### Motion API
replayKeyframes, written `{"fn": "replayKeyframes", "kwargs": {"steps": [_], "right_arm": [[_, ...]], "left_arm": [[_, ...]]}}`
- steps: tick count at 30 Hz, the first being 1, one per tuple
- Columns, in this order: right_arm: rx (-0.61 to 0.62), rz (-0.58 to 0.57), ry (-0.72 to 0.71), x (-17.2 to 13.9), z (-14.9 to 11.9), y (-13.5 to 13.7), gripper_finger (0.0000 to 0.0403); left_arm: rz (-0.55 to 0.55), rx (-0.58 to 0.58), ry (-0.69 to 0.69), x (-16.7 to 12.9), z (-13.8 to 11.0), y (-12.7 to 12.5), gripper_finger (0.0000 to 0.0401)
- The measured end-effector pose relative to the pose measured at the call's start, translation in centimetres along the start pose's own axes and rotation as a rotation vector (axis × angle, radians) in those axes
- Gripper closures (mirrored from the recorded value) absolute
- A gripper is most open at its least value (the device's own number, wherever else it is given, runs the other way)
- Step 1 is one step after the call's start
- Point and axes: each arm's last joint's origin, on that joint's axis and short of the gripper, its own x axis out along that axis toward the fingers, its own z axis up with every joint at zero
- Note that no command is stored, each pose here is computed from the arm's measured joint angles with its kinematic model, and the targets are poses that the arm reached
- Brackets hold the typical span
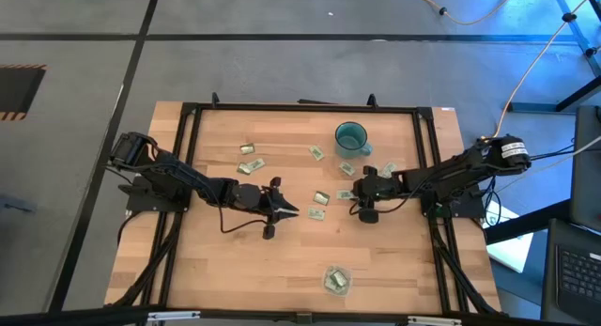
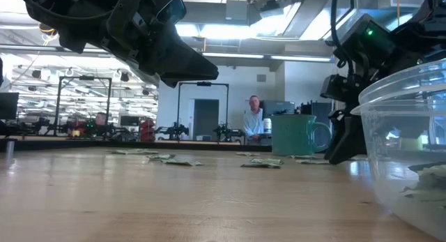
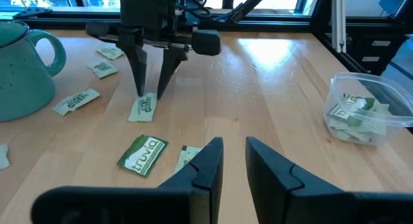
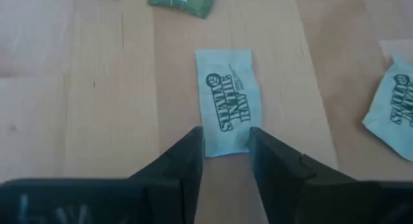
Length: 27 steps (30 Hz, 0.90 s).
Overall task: Pick and place items into bin
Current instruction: Put the light green stevia packet into the transparent bin
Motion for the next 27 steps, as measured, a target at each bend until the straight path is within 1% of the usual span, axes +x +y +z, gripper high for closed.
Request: {"fn": "replayKeyframes", "kwargs": {"steps": [9, 14, 17, 22, 27], "right_arm": [[0.001, 0.001, 0.011, 0.2, -0.1, 0.0, 0.0344], [-0.001, -0.001, 0.011, 0.1, 0.1, 0.0, 0.0371], [-0.003, -0.005, 0.002, 0.0, 0.7, 0.1, 0.0378], [-0.014, 0.000, 0.027, -0.2, 2.0, 0.4, 0.0381], [-0.063, 0.042, 0.042, -1.3, 4.7, 2.3, 0.0381]], "left_arm": [[0.000, 0.000, 0.000, 0.0, 0.0, 0.0, 0.0340], [0.000, 0.000, 0.000, 0.0, 0.0, 0.0, 0.0340], [0.000, 0.000, 0.000, 0.0, 0.0, 0.0, 0.0340], [0.000, 0.000, 0.000, 0.0, 0.0, 0.0, 0.0340], [0.000, 0.000, 0.000, 0.0, 0.0, 0.0, 0.0340]]}}
